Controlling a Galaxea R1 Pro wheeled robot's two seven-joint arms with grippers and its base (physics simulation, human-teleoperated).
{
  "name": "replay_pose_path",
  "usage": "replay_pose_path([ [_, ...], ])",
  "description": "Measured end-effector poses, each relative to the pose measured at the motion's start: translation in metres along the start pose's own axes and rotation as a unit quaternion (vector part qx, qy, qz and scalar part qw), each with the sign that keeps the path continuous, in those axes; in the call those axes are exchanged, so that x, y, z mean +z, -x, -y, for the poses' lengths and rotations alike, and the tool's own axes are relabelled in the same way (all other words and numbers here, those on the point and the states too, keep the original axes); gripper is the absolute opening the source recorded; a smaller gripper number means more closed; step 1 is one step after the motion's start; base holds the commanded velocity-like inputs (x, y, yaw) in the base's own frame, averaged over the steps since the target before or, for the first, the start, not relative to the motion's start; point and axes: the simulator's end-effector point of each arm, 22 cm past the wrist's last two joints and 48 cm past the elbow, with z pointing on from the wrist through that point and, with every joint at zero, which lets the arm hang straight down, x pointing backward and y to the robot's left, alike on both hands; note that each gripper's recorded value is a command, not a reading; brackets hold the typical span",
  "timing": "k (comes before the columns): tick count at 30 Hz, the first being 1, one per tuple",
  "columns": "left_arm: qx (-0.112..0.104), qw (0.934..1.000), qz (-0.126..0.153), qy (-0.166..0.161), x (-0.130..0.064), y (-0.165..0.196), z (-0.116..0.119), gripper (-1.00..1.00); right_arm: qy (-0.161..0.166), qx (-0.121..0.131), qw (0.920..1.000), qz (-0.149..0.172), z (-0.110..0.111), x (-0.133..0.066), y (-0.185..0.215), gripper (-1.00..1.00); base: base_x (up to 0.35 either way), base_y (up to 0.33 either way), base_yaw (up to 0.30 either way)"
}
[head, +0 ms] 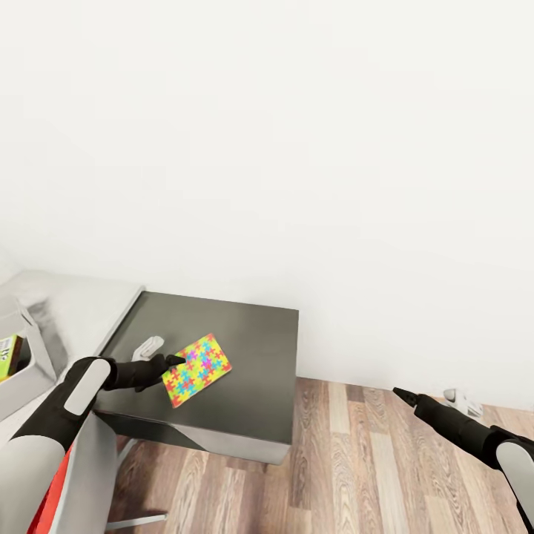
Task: Put all the toys in the child's room - the three board games (two on the bed and one on the table), the two jigsaw puzzles on the table, and the tennis ball on the table - inside the toy box on the table in the child's room.
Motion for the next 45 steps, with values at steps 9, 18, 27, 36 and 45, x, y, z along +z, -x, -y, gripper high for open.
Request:
replay_pose_path([
  [9,0.000,1.0000,0.000,0.000,0.000,0.000,0.000,1.00,0.000,0.000,1.0000,-0.001,0.000,0.000,-0.001,1.00,0.000,-0.139,0.000],
  [18,0.000,1.0000,0.000,0.000,0.000,0.000,0.000,1.00,0.000,0.000,1.0000,-0.001,0.000,0.000,-0.001,1.00,-0.001,-0.126,0.000],
  [27,-0.001,1.0000,0.001,0.000,-0.001,0.001,-0.001,1.00,0.000,0.000,1.0000,-0.001,0.000,0.000,0.000,1.00,-0.055,-0.104,0.000],
  [36,-0.001,0.9999,0.009,0.009,-0.010,0.010,-0.012,1.00,0.000,0.000,1.0000,0.000,0.000,0.000,0.000,1.00,-0.023,-0.061,0.000],
  [45,0.006,0.9995,0.026,0.017,-0.026,0.026,-0.021,1.00,0.002,0.000,1.0000,0.002,-0.001,-0.002,0.001,1.00,0.082,0.056,-0.082],
])
